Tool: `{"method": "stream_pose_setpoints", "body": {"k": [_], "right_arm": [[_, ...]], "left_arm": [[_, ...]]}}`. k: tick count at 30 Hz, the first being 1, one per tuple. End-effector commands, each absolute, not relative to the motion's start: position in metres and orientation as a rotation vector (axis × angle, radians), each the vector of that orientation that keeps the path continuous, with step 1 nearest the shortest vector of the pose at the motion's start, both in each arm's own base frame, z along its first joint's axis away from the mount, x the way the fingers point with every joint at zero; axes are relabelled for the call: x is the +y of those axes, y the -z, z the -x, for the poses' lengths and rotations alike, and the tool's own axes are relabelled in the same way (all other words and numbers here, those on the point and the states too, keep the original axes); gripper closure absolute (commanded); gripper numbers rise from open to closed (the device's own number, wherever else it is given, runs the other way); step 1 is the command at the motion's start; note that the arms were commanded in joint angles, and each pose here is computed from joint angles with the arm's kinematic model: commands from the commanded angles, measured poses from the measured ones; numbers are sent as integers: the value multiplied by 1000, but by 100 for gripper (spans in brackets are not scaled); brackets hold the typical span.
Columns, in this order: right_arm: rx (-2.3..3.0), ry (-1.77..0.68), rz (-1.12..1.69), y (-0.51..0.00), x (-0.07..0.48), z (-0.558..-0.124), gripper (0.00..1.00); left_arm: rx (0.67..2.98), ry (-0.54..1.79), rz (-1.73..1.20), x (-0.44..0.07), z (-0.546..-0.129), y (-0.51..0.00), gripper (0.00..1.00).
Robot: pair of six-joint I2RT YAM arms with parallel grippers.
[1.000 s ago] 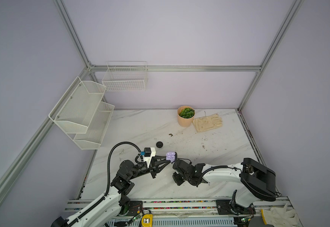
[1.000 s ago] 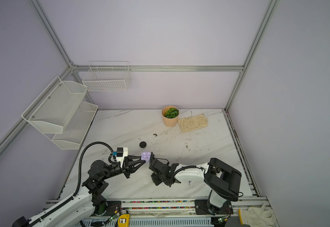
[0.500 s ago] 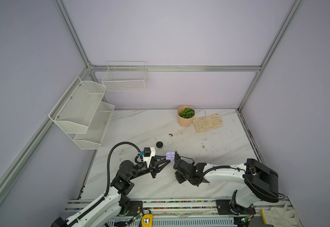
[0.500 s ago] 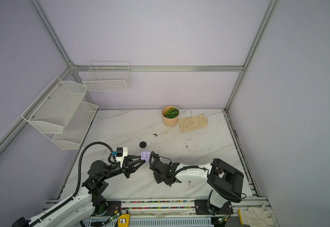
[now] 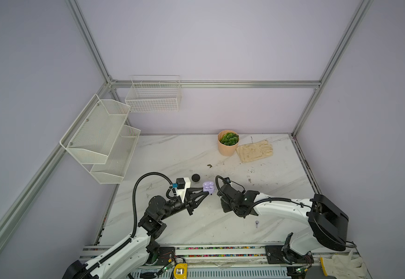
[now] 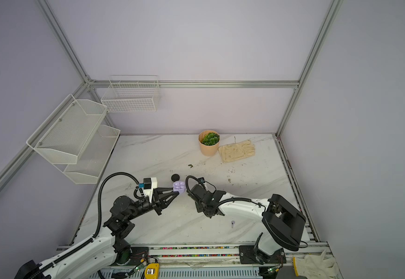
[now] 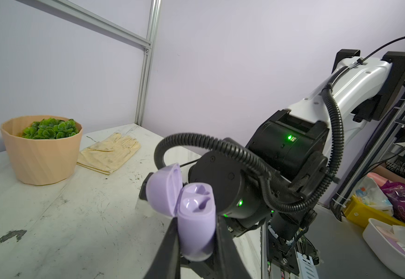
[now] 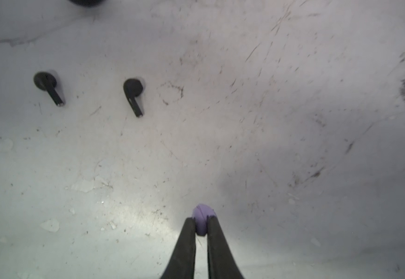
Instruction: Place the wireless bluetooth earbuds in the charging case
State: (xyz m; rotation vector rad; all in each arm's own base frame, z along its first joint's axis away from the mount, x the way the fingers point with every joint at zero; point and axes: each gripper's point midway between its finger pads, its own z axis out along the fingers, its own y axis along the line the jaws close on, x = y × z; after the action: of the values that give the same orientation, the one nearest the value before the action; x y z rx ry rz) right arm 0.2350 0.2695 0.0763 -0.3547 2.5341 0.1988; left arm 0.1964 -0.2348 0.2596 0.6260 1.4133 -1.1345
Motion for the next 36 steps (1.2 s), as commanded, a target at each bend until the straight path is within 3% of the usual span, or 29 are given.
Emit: {"method": "stream_pose_setpoints", "body": {"k": [1, 19, 36], "right_arm": [[2469, -171, 335, -108, 260, -248, 86], [2680, -158, 99, -55, 259, -241, 87], [2606, -179, -52, -88, 252, -270, 87]], "left_arm": [[1358, 1112, -616, -235, -200, -266, 100], [1396, 1086, -568, -229, -206, -250, 100], [1385, 996, -579, -236, -227, -245, 100]]}}
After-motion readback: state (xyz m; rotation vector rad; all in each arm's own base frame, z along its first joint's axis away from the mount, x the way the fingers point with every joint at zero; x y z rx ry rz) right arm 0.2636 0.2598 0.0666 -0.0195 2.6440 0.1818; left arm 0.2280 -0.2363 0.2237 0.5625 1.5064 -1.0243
